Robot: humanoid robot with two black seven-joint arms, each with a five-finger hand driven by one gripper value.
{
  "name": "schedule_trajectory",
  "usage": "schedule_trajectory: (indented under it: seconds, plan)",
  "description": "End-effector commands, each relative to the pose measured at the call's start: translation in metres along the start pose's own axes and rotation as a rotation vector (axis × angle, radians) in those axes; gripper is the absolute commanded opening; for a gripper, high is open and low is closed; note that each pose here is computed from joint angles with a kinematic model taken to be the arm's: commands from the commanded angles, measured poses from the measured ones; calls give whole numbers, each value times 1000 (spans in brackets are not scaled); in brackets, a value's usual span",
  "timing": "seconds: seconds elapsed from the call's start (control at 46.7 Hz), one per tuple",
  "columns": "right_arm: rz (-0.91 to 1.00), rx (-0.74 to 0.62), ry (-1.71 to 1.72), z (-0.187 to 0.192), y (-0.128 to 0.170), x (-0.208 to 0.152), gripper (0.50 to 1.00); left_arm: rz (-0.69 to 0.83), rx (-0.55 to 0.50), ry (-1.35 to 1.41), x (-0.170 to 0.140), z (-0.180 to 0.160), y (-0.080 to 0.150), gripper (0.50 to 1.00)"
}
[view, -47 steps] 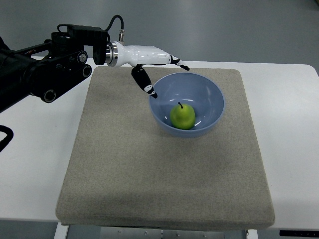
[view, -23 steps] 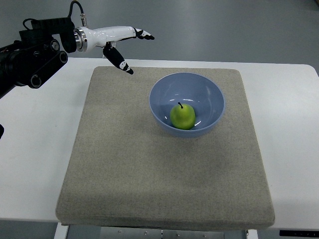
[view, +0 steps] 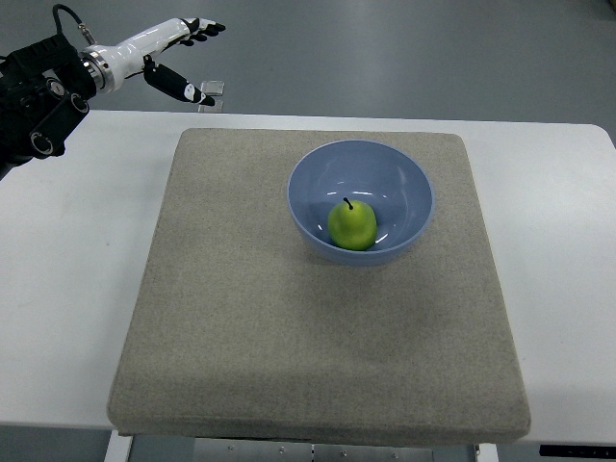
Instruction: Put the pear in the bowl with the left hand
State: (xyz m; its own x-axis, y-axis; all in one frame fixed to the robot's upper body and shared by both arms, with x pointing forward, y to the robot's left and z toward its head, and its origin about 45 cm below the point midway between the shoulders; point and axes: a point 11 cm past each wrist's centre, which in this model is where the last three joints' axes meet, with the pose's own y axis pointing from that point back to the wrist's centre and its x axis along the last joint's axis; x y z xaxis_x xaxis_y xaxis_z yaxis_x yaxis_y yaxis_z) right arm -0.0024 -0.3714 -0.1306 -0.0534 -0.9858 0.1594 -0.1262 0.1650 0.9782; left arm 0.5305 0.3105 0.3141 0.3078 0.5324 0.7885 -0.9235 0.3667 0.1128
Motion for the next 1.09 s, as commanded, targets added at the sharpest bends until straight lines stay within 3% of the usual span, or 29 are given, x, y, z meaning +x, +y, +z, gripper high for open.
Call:
schedule_trajectory:
  seconds: [0.0,0.364,0.728,1.07]
  plan:
    - [0,0,0,0,0,0,926,84,13,81,6,-7,2,951]
    - [0,1,0,-1,0,0,926,359,169,590,-7,-39,6,936]
    - [0,0,0,0,0,0,926,453,272,942,-35,-66,13,926]
    - [0,0,0,0,0,0,926,340,89,1313,-52,-50,6,930]
